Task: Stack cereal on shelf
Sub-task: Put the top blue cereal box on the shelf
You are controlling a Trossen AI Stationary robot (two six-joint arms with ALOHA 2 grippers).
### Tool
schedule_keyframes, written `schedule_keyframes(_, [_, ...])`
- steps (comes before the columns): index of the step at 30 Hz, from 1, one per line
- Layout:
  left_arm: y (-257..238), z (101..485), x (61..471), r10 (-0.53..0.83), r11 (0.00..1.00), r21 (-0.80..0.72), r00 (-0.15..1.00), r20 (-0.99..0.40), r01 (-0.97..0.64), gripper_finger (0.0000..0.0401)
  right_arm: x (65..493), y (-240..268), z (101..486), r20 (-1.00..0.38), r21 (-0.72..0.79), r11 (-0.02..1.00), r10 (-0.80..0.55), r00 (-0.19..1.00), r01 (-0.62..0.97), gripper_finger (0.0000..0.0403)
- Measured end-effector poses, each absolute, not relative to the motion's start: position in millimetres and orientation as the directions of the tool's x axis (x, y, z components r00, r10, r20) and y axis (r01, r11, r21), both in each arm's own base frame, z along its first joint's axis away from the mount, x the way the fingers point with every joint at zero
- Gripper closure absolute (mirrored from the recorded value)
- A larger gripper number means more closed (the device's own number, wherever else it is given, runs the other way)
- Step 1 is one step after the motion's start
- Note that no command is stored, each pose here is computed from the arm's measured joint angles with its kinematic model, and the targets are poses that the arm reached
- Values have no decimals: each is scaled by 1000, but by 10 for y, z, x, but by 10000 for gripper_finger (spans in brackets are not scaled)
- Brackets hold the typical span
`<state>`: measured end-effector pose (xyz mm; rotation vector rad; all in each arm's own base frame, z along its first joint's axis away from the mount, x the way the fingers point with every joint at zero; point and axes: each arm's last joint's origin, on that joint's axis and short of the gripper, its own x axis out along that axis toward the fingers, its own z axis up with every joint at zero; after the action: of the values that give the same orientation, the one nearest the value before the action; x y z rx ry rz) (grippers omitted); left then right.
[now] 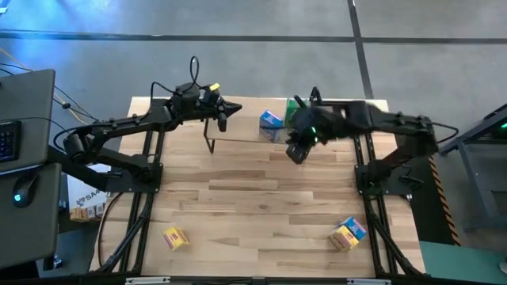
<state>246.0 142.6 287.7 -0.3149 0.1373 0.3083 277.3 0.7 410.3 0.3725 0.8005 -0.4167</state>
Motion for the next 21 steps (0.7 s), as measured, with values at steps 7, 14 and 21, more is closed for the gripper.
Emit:
schedule_keyframes(7, [1425,2870,2458,276,893,-314,944,-179,-321,401,2897,320,3439,-506,518,607,-351,788,603,385])
schedule_keyframes(14, [1424,2872,2459,276,881,-345,945,-177,-323,401,2920,310,2844,-403,677,362,-547,734,641,398])
schedule_keyframes(21, [1424,2872,2459,277,881,-345,944,-177,-323,401,2895,285,2716,-379,742,236,-625,682,628,402])
